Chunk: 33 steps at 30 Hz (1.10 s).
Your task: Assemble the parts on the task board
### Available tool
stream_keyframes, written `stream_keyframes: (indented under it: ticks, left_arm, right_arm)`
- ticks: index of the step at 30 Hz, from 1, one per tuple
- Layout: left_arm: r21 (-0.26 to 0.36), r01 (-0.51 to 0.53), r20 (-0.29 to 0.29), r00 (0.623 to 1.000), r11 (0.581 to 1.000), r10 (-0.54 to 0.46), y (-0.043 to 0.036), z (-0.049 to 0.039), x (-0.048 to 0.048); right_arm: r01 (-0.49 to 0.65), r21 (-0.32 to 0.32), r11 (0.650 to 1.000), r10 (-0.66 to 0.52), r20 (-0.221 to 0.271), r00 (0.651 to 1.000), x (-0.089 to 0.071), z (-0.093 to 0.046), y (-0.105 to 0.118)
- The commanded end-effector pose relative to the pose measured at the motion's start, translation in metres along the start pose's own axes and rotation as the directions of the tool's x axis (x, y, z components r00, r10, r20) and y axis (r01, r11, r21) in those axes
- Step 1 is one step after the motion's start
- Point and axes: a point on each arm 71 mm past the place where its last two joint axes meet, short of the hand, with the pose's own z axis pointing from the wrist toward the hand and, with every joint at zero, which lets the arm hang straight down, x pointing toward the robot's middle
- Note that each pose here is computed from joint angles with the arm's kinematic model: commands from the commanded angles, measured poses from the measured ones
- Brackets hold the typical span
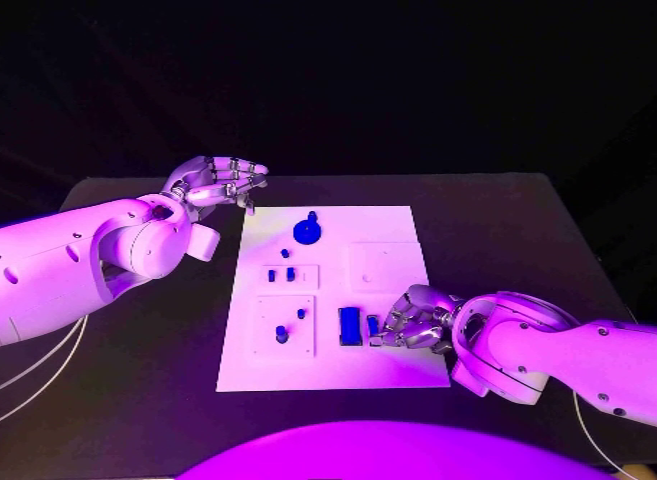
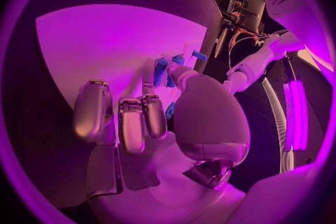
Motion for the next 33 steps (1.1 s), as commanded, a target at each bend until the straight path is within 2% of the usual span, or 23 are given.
stream_keyframes:
  ticks: [1,15,33]
  left_arm:
    - [0.006,0.008,-0.017,1.0,1.0,-0.008,-0.0013,0.0006,0.0027]
    - [0.004,0.008,-0.016,1.0,1.0,-0.008,-0.0011,0.0008,0.003]
    - [0.004,0.008,-0.017,1.0,1.0,-0.008,-0.0011,0.0009,0.0033]
  right_arm:
    - [0.017,-0.027,0.999,-0.018,-0.031,0.999,0.003,0.0,0.002]
    - [0.02,-0.011,1.0,-0.02,-0.03,0.999,0.001,0.008,-0.001]
    - [0.034,-0.021,0.999,-0.034,0.006,0.999,-0.003,0.016,-0.001]
